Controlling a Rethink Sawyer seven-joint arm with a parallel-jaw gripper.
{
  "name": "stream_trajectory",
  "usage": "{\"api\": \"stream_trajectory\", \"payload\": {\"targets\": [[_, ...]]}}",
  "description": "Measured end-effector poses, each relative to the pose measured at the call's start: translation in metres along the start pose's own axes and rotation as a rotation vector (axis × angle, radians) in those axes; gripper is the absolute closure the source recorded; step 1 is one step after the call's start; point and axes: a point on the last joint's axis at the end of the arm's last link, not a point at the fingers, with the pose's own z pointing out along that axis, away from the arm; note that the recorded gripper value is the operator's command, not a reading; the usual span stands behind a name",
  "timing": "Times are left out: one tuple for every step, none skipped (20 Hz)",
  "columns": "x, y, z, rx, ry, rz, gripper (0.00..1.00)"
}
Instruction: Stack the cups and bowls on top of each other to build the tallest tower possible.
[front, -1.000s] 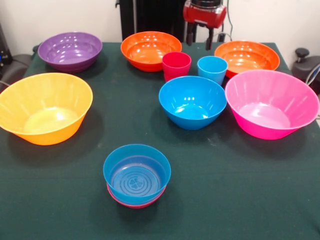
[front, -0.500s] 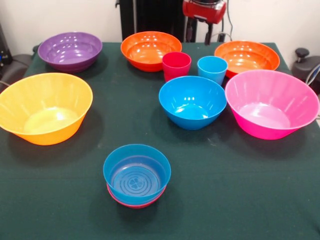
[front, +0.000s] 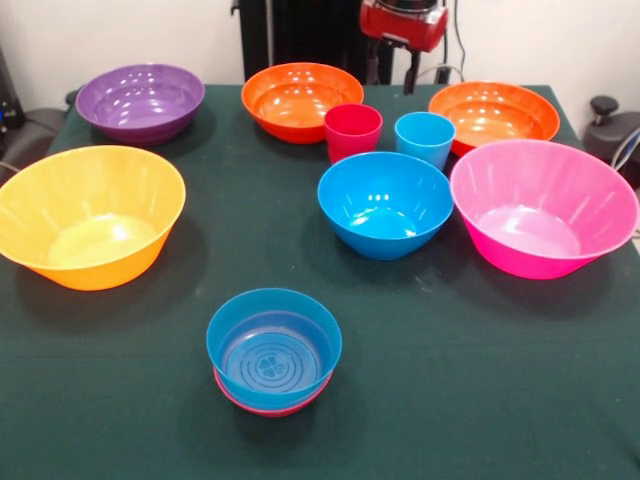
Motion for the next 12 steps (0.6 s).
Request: {"api": "stream_trajectory", "payload": {"targets": [[-0.004,0.000,0.000,0.001,-0.002,0.002,0.00],[-0.009,0.001,-0.001,0.001,-0.006,0.004,0.00],[-0.013,0.001,-0.001,0.002,-0.008,0.006,0.00],[-0.016,0.001,-0.001,0.003,-0.010,0.007,0.00],[-0.021,0.001,-0.002,0.005,-0.012,0.010,0.00],[-0.026,0.001,-0.003,0.007,-0.015,0.012,0.00],[-0.035,0.001,-0.005,0.010,-0.017,0.017,0.00],[-0.040,0.001,-0.007,0.011,-0.016,0.018,0.00],[-0.043,0.002,-0.008,0.011,-0.015,0.019,0.00],[-0.045,0.002,-0.009,0.011,-0.015,0.020,0.00],[-0.049,0.003,-0.012,0.011,-0.013,0.021,0.00],[-0.054,0.005,-0.015,0.009,-0.013,0.021,0.00]]}}
